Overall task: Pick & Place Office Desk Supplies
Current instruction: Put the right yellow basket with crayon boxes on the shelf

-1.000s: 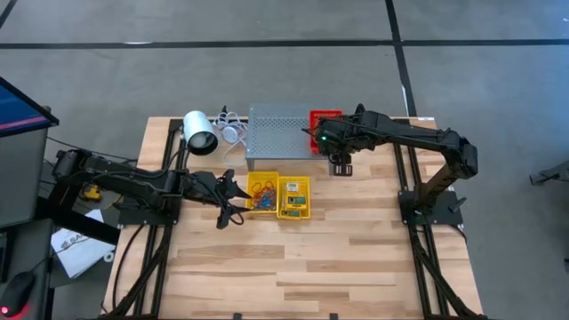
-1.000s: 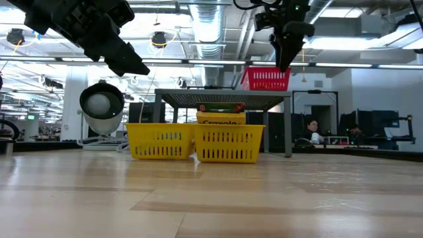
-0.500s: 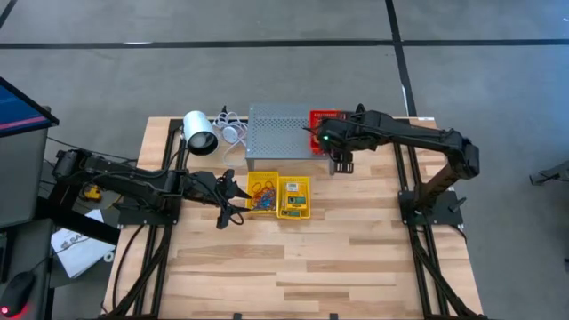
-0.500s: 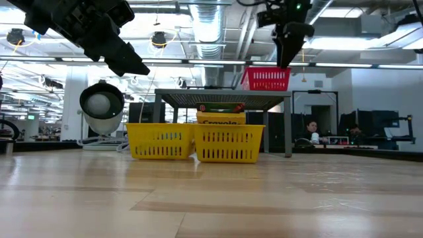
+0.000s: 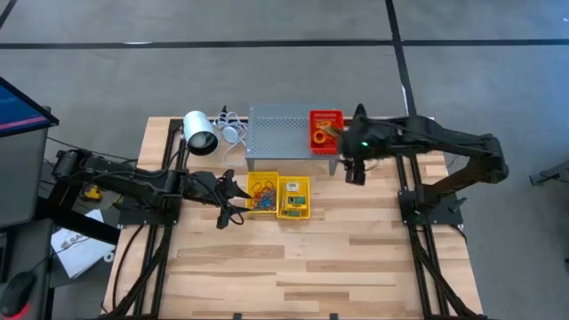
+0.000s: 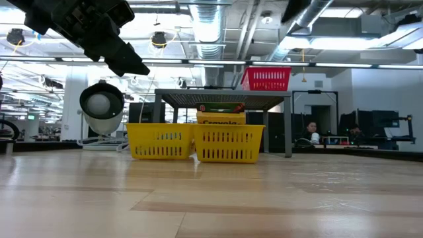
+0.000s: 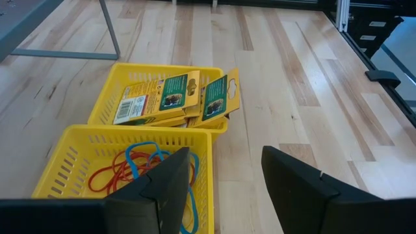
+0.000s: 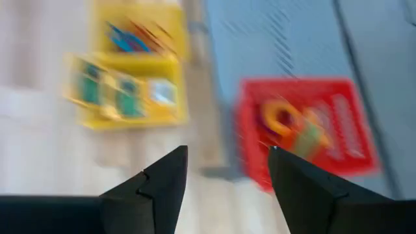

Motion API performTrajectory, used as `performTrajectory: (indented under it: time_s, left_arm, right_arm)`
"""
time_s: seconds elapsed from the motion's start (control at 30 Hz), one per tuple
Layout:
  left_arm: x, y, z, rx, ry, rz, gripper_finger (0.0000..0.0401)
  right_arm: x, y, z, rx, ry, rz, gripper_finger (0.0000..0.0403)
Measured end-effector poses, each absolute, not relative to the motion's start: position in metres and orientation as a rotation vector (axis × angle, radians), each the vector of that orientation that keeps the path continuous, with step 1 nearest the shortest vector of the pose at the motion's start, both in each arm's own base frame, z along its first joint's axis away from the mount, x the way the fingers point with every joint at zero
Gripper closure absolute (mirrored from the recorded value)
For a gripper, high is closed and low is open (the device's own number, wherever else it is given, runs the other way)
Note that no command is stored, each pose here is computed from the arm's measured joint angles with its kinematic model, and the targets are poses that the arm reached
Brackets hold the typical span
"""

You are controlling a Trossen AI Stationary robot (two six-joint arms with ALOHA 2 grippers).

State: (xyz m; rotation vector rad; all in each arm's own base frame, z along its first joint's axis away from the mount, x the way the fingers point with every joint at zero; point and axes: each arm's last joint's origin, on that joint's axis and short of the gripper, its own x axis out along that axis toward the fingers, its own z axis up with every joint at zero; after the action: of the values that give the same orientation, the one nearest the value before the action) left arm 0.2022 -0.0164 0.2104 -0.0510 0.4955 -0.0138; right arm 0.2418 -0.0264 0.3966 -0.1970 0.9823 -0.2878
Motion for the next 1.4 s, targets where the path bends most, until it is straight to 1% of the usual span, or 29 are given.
performTrajectory:
  time_s: [0.13,0.33,0.47,0.57,0.77,0.83,0.93,1.13,1.2,1.4]
  left_arm:
    - [0.202,-0.018,0.21,-0.05,0.498,-0.025,0.0215]
    - [0.205,-0.026,0.203,-0.034,0.537,-0.062,0.0215]
    - [0.216,-0.033,0.203,-0.007,0.58,-0.09,0.0215]
    - [0.226,-0.038,0.203,0.024,0.653,-0.097,0.0215]
    - [0.232,-0.039,0.201,0.035,0.74,-0.092,0.0215]
    - [0.232,-0.039,0.201,0.027,0.742,-0.089,0.0215]
    - [0.229,-0.04,0.204,0.017,0.738,-0.091,0.0215]
    - [0.224,-0.041,0.209,-0.001,0.725,-0.092,0.0215]
    - [0.223,-0.04,0.21,-0.02,0.727,-0.085,0.0215]
    - [0.222,-0.04,0.211,-0.044,0.721,-0.076,0.0215]
  right_arm:
    - [0.238,0.003,0.408,-0.144,0.856,-0.165,0.0194]
    - [0.243,0.05,0.412,-0.182,0.755,-0.016,0.0194]
    - [0.252,0.077,0.411,-0.22,0.689,0.049,0.0194]
    - [0.255,0.092,0.407,-0.248,0.68,0.067,0.0194]
    - [0.256,0.114,0.398,-0.295,0.676,0.011,0.0196]
    - [0.255,0.119,0.39,-0.301,0.645,-0.007,0.0197]
    - [0.25,0.122,0.366,-0.285,0.601,-0.026,0.0198]
    - [0.257,0.114,0.304,-0.213,0.559,-0.082,0.0198]
    - [0.262,0.114,0.296,-0.2,0.557,-0.089,0.0198]
    - [0.276,0.122,0.277,-0.244,0.649,-0.091,0.0198]
